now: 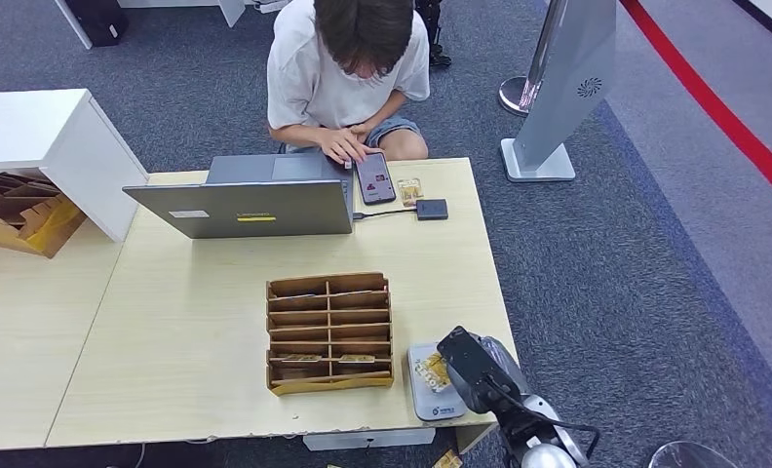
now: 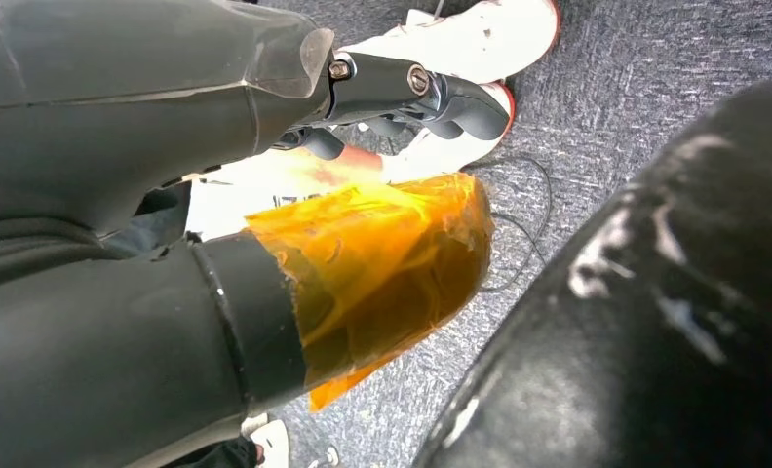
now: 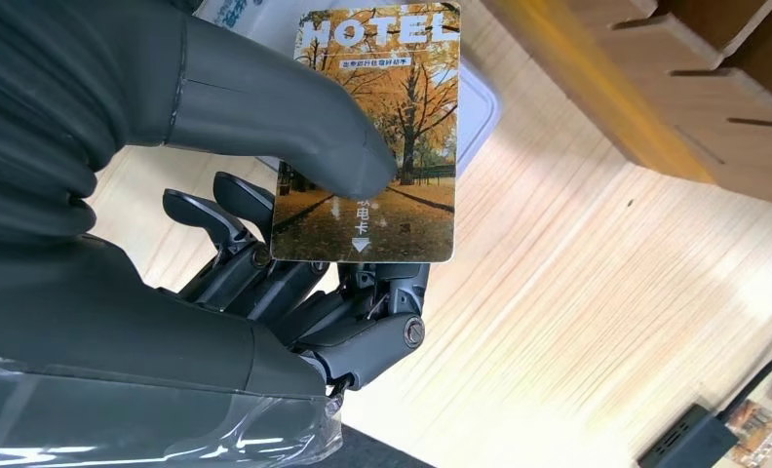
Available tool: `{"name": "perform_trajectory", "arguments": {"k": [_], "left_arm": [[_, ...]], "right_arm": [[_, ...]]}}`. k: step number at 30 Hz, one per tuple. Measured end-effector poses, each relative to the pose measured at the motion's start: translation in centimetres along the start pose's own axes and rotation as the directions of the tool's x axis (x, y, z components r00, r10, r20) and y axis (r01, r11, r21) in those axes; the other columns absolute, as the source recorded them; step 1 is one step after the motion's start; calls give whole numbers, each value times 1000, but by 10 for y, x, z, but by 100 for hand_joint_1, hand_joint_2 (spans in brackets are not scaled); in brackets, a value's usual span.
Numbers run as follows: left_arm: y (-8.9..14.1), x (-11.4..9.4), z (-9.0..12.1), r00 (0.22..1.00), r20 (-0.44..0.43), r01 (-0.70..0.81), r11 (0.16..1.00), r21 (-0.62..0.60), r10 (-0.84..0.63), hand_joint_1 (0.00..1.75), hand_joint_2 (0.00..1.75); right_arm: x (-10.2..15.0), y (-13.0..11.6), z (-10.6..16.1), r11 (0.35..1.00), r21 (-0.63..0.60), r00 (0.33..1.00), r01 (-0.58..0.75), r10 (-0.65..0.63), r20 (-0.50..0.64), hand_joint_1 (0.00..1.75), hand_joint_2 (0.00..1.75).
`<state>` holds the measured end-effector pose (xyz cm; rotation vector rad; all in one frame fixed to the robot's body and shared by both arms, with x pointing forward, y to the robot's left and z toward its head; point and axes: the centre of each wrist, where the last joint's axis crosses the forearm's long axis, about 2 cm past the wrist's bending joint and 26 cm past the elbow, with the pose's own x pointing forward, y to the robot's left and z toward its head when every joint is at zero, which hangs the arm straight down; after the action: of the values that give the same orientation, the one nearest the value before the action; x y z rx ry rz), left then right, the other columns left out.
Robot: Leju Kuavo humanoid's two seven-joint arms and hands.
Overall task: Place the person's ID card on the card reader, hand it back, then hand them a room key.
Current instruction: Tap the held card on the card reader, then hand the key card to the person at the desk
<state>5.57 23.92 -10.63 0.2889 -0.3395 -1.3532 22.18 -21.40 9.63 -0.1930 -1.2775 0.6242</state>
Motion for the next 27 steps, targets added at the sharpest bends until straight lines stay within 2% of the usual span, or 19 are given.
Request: {"name": "perform_trajectory", "arguments": {"k": [27], "left_arm": [[2,1,0,1000,2,19,1000,2,-19,0,0]], "right_arm": [[-10,13,-4,999,37,997,-24,26,-68,175,175]]}}
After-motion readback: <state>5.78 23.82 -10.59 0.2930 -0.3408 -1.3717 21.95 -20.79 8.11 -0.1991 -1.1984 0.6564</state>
